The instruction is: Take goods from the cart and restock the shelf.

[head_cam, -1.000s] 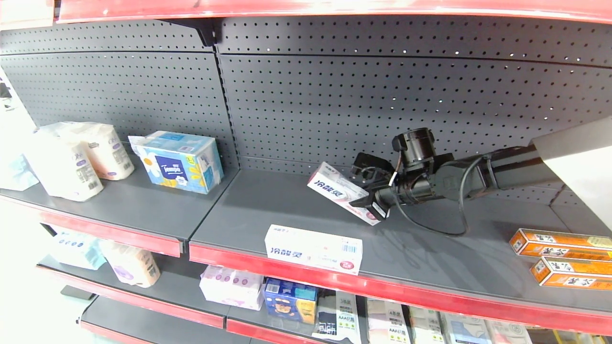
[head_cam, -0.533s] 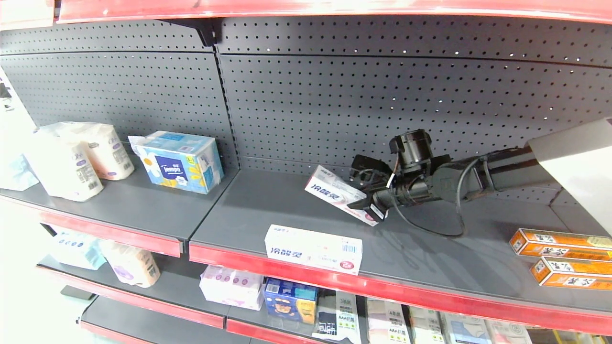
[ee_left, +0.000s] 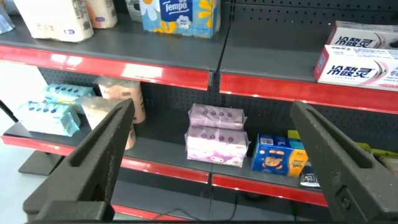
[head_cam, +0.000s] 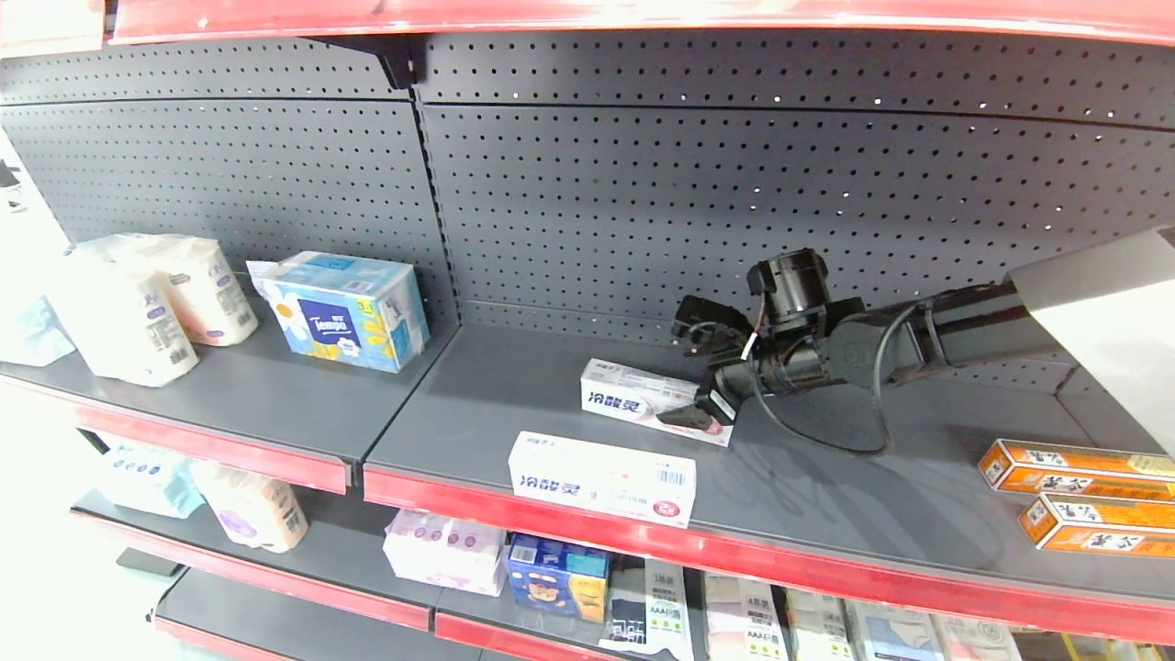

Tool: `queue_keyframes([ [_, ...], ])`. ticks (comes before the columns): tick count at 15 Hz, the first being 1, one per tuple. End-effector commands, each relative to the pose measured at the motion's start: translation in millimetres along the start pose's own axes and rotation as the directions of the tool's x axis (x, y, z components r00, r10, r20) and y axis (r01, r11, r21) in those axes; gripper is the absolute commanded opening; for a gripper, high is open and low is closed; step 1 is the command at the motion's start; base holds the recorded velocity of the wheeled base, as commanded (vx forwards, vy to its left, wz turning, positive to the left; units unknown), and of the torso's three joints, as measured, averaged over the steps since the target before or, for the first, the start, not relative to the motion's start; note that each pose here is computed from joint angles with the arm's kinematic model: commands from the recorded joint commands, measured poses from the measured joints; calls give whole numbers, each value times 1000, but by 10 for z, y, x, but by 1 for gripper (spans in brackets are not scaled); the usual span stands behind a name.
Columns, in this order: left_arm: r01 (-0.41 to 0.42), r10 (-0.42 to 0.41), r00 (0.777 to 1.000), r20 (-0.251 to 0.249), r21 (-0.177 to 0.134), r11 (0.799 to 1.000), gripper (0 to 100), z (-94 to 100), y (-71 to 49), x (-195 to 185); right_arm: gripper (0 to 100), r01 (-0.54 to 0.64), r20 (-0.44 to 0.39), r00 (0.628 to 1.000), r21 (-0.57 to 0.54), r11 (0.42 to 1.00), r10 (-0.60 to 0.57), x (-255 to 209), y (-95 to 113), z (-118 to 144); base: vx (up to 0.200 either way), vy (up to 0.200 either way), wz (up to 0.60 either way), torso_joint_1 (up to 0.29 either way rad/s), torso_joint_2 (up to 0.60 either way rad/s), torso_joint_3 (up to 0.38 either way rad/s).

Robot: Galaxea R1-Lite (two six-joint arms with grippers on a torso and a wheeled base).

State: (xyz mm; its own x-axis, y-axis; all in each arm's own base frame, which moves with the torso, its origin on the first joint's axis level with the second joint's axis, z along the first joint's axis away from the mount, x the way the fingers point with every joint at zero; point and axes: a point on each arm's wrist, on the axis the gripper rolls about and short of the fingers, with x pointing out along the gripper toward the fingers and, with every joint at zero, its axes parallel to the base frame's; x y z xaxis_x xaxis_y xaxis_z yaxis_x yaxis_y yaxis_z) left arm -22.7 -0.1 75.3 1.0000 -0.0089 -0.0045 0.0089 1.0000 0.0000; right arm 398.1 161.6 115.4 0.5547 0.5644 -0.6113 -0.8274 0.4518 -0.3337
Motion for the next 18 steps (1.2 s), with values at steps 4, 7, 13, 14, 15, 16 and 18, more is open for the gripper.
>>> queue_keyframes([
  [4,0,0,1000,-2,0,1000,100,-1,0,1,100,34,12,999,99,995,-35,-174,-170,-75,0,0,0,0,0,0],
  [7,0,0,1000,-2,0,1000,100,-1,0,1,100,61,20,998,149,987,-65,-353,-265,-98,0,0,0,0,0,0],
  [13,0,0,1000,-2,0,1000,100,-1,0,1,100,51,6,999,185,981,-53,-607,-181,-220,0,0,0,0,0,0],
  [14,0,0,1000,-2,0,1000,100,-1,0,1,100,54,3,998,191,980,-56,-628,-189,-235,0,0,0,0,0,0],
  [15,0,0,1000,-2,0,1000,100,-1,0,1,100,66,-8,998,219,973,-66,-697,-216,-291,0,0,0,0,0,0],
  [16,0,0,1000,-2,0,1000,100,-1,0,1,100,74,-11,997,245,967,-74,-747,-219,-309,0,0,0,0,0,0],
  [18,0,0,1000,-2,0,1000,100,-1,0,1,100,85,-16,996,287,954,-84,-850,-206,-357,0,0,0,0,0,0],
])
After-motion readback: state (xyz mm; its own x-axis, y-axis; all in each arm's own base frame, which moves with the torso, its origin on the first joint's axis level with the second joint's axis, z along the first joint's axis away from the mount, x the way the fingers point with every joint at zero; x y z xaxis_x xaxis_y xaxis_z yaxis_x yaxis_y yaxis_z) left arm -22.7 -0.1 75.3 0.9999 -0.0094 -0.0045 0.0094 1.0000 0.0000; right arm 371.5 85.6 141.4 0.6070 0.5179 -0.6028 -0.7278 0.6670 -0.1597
